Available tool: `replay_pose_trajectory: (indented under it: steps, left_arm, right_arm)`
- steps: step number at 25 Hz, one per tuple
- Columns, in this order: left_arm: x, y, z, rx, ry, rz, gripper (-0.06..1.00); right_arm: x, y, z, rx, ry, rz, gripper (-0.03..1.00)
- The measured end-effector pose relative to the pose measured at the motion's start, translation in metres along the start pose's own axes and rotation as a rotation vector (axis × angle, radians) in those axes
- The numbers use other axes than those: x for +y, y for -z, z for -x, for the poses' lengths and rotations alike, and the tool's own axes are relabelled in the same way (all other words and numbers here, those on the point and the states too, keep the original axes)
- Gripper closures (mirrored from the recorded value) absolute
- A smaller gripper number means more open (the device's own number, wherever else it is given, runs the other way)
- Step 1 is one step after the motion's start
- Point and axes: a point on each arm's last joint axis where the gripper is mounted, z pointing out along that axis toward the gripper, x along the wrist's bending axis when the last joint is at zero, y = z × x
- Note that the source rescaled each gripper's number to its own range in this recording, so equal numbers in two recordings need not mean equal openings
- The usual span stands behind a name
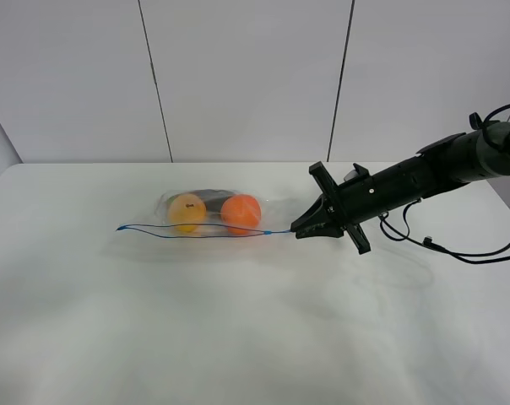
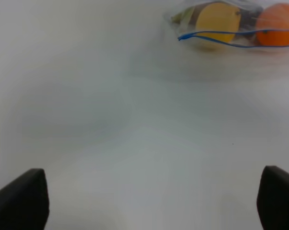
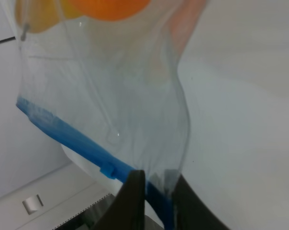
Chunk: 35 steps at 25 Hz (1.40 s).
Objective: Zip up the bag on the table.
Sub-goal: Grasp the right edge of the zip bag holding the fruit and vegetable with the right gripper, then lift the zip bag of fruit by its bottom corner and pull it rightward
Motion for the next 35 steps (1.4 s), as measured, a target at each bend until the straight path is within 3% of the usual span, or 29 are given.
replay_pose_trajectory:
  steps: [6,11,18,25,35]
  left_arm:
    - [0.0,0.0,0.0,0.0,0.0,0.0,-0.06]
    - [0.0,0.0,0.0,0.0,0.0,0.0,-0.06]
    - [0.0,0.0,0.0,0.0,0.0,0.0,-0.06]
    - [0.0,0.0,0.0,0.0,0.0,0.0,-0.06]
    - [0.0,0.0,0.0,0.0,0.0,0.0,-0.06]
  right_arm:
    - [0.0,0.0,0.0,-0.001,0.0,0.002,0.83]
    - [0.0,0.0,0.0,-0.002,0.01,0.004,0.96]
    - [-0.001,0.0,-0.002,0.018,0.024,-0.008,0.96]
    - [-0.008,0.003,-0.014,0.141,0.078,-0.076,0.96]
    - [-0.01,0.017,-0.02,0.165,0.127,-0.07,0.96]
